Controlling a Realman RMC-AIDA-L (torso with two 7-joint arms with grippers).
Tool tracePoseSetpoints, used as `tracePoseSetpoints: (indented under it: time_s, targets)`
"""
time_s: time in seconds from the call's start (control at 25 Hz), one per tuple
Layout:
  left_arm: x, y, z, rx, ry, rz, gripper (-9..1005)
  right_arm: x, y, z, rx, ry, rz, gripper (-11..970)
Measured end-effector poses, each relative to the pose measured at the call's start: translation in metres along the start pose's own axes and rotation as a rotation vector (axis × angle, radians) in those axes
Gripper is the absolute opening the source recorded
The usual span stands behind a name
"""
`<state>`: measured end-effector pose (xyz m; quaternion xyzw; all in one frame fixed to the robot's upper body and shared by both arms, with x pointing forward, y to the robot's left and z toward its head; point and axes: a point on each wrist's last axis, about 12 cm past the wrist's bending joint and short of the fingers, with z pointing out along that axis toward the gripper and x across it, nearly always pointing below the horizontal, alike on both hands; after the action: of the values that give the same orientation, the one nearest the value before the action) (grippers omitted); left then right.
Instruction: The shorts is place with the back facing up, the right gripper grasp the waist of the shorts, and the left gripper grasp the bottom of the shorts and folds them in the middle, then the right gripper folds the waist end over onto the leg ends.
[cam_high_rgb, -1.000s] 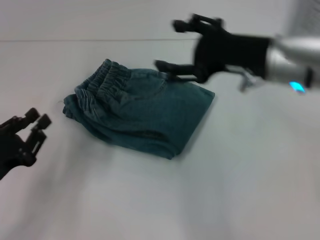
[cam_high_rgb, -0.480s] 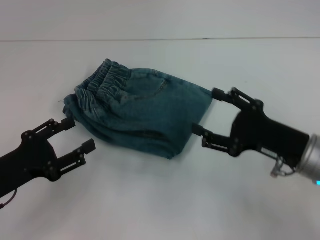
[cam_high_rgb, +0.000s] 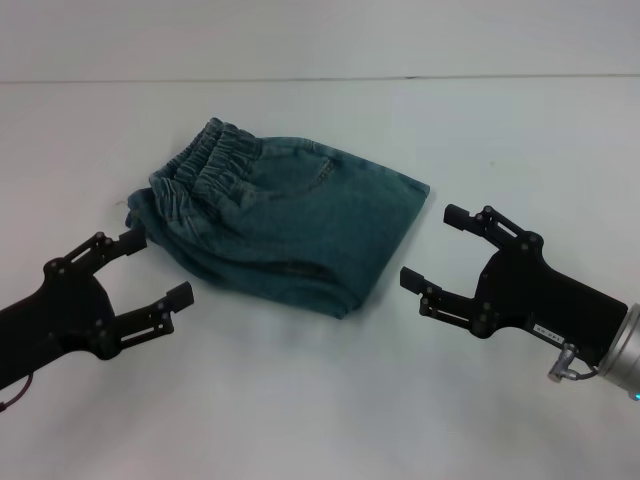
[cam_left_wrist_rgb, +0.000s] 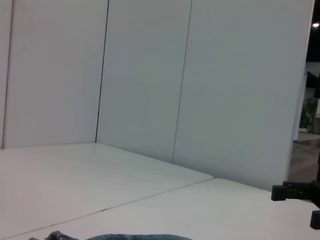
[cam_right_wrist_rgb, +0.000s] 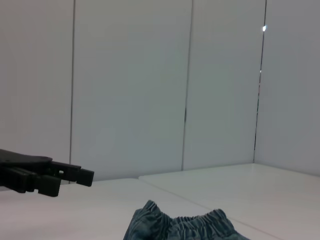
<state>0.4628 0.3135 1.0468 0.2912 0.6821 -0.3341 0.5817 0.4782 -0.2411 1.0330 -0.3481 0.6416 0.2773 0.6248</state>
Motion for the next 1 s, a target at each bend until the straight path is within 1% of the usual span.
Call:
tracePoseSetpoints:
  time_s: [0.16, 0.24, 0.6, 1.0]
  targets:
    - [0.001, -0.001, -0.002, 0.017, 0.025, -0.014, 937, 0.001, 0.000, 0.000, -0.005, 0.006, -0.002, 915]
    - [0.002, -0.001, -0.002, 0.030, 0.045, -0.021, 938, 0.002, 0.000, -0.001, -0.003, 0.008, -0.005, 915]
    - [0.000, -0.004, 0.002, 0.095, 0.062, -0.019, 937, 0.012, 0.003, -0.012, 0.026, 0.030, -0.004, 915]
    - [0.001, -0.004, 0.002, 0.103, 0.069, -0.026, 938, 0.015, 0.002, -0.017, 0.049, 0.032, 0.002, 915]
